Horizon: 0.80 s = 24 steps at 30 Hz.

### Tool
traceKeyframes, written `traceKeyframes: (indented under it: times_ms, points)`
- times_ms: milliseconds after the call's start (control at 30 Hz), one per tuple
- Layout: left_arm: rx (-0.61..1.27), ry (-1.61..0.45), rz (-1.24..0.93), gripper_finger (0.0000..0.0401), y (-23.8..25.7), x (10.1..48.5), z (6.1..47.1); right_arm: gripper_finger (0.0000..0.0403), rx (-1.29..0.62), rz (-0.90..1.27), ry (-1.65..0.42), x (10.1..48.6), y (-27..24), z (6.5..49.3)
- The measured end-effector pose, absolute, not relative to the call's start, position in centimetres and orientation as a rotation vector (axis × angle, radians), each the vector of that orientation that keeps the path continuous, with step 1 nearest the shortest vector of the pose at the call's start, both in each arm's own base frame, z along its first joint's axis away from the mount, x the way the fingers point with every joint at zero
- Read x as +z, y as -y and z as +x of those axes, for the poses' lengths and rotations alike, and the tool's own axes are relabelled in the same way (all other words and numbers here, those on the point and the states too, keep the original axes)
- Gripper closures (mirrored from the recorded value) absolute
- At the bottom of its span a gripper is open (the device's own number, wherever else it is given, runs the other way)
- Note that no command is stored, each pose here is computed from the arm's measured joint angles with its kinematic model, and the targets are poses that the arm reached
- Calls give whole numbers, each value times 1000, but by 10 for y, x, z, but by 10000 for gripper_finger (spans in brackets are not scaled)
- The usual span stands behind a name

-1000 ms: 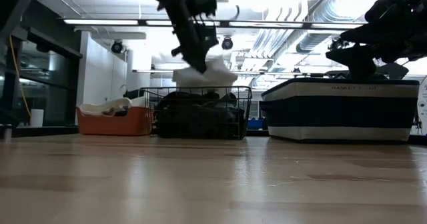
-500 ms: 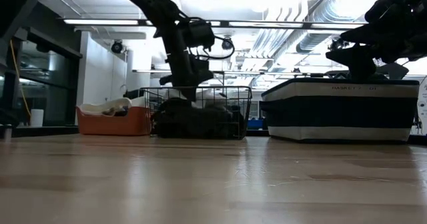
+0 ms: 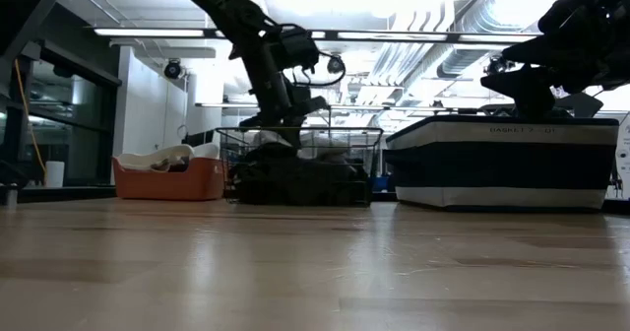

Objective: Pick & Place Cloths
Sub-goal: Put the white boxer into the gold wire basket, then return to Home Position

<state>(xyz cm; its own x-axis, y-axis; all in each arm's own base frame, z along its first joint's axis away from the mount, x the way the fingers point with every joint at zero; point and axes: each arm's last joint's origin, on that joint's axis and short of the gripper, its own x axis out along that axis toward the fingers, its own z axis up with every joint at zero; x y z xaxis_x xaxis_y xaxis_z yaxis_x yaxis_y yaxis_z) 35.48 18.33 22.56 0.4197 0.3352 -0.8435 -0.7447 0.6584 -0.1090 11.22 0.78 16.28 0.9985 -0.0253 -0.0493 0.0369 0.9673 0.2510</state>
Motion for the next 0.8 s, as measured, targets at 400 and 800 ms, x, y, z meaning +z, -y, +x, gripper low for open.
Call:
traceKeyframes:
  times_ms: [400,800]
  points:
    - [815,-777,-411,209,-180,268,344,144,-31,255,-46,163,-8,112]
    - [707,-629,-228,94,-144,315,343,144,-31,255,-46,163,-8,112]
